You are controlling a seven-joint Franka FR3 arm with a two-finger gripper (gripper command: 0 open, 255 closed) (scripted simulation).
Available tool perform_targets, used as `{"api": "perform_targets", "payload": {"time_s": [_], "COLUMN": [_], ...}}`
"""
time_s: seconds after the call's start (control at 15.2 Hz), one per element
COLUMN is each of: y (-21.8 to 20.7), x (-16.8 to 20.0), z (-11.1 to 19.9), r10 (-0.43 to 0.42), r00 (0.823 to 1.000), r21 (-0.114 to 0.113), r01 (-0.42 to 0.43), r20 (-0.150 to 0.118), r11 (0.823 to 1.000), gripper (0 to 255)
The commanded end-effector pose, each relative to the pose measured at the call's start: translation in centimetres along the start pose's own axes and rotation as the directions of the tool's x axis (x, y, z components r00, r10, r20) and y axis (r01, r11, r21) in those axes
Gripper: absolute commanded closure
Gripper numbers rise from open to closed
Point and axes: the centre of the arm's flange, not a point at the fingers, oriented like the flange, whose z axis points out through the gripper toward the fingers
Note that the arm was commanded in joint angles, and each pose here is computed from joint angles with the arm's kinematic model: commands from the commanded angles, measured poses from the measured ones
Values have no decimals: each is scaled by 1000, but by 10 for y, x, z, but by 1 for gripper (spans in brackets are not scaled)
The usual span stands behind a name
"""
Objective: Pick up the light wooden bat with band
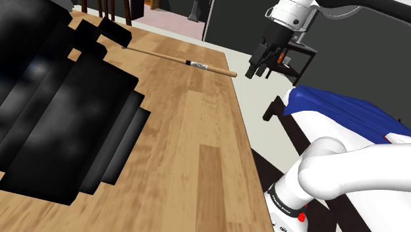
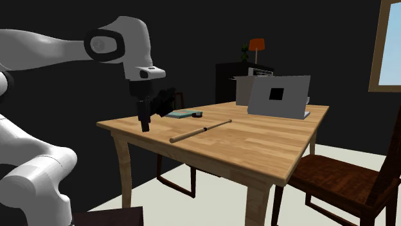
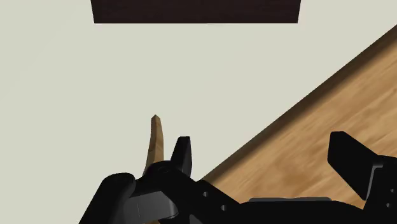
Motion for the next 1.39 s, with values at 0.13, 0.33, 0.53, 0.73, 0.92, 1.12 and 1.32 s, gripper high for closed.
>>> {"api": "perform_targets", "payload": {"time_s": [0.13,0.33,0.53,0.73,0.92,1.12,1.32], "y": [-2,-10,-22,-38,-58,-82,-108], "x": [28,70,111,150,188,223,253], "z": [1,4,7,12,17,24,31], "r10": [-71,-176,-279,-378,-473,-561,-641], "r00": [997,984,959,923,876,818,754], "r21": [-7,-16,-22,-27,-28,-28,-25], "r01": [71,176,280,381,477,568,650], "r20": [13,34,56,78,100,123,144], "r11": [997,984,960,924,878,822,759], "gripper": [0,0,0,0,0,0,0]}}
